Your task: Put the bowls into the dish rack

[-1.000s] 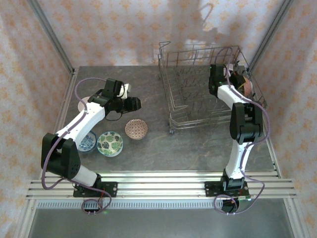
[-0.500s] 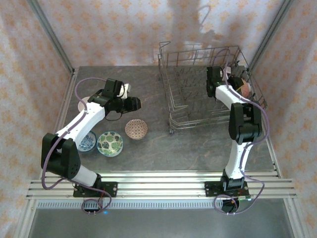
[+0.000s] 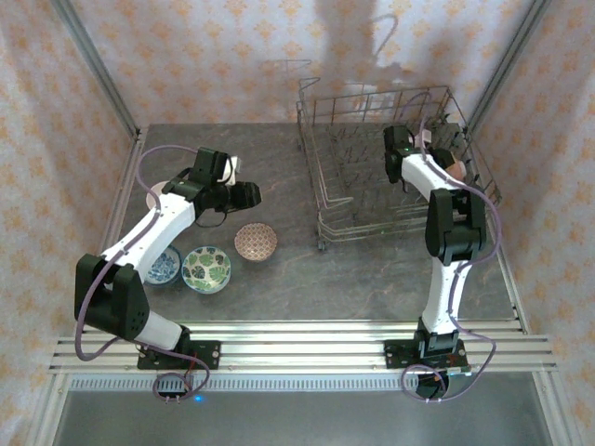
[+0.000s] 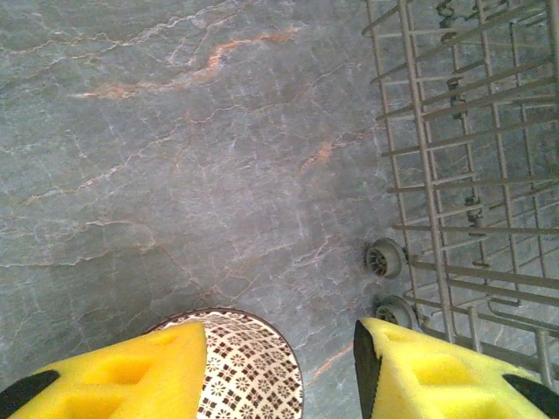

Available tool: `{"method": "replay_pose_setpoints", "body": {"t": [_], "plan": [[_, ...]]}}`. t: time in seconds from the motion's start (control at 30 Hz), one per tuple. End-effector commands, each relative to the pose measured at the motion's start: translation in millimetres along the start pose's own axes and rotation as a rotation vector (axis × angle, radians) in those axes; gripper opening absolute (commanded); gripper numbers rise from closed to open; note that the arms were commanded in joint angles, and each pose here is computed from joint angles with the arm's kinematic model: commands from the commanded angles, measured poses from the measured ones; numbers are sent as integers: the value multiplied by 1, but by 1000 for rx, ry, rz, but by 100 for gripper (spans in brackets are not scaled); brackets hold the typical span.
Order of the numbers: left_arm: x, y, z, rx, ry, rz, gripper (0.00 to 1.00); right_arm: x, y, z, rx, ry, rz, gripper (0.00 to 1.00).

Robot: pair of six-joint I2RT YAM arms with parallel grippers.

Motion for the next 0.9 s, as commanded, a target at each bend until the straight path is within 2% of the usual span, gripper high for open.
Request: {"method": "replay_pose_setpoints", "body": {"t": [0.0, 0.17, 0.37, 0.43, 0.57, 0.87], "plan": [[7, -9, 7, -5, -8, -44, 49, -5, -3, 2, 13, 36, -10, 34], [9, -12, 11, -2, -27, -55, 49, -9, -3, 6, 13, 66, -40, 45], [16, -20, 17, -6, -48, -91, 51, -35, -15, 18, -22, 156, -90, 72], [23, -24, 20, -8, -64, -133, 53, -43, -19, 23, -36, 176, -111, 78], [32, -31, 25, -19, -97, -192, 60, -52, -26, 35, -58, 212, -146, 99], [53, -35, 40, -19, -147, -277, 66, -58, -40, 58, -97, 310, -282, 99]]}}
Point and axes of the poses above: each hand's point on the last joint's axis, 136 mm out from that joint toward the fingers, its own y axis out along the fingers, its own x axis along the line the jaws close on, z = x × y, the point moved 5 cm from there along -y, back along the fingers, and after that the axes turned 11 degrees about -y, right-handed, at the moved point
